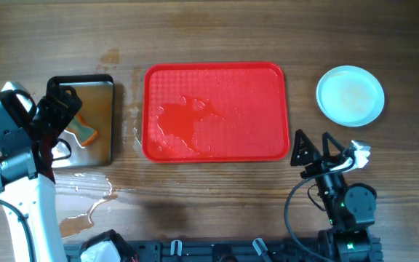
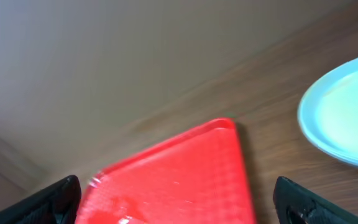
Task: Clean dirty plates on tray and stack at the side
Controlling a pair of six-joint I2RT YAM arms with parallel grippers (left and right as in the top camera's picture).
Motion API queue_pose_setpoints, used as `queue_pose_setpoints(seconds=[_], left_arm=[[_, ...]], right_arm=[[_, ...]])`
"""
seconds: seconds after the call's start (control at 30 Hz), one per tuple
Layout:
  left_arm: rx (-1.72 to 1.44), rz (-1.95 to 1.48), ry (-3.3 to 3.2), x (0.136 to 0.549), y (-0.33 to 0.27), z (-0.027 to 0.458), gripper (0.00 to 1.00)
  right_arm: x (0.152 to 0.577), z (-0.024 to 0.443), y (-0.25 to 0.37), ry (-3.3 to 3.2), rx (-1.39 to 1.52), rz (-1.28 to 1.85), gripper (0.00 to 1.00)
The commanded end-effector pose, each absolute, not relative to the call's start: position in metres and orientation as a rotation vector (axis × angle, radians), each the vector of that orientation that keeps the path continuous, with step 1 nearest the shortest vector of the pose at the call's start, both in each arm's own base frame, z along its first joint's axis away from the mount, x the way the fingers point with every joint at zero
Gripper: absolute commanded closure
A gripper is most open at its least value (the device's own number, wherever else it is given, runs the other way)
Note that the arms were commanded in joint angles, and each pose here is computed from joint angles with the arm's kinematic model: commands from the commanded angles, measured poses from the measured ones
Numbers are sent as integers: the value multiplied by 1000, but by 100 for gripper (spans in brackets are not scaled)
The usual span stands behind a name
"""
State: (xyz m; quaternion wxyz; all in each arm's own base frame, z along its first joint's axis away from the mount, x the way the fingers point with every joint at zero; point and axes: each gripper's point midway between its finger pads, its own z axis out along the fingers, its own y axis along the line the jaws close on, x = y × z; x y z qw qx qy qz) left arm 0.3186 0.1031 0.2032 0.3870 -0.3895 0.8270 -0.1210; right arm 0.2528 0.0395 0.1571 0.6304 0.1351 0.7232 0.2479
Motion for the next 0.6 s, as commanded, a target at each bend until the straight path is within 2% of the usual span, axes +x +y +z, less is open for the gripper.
queue_pose_setpoints(seconds=[0.0,0.07,0.27,0.57], left_arm=[[-980,-313,2097,319,103,207,0],[-980,-313,2097,319,103,207,0],[-980,-313,2097,319,103,207,0],[-980,-313,2097,319,103,207,0]], right_arm=[[251,149,29,1687,137,317,0],[250,153,28,1670,53,236,0],[246,177,17,1562,63,193,0],[246,176,16,1570,63,187,0]])
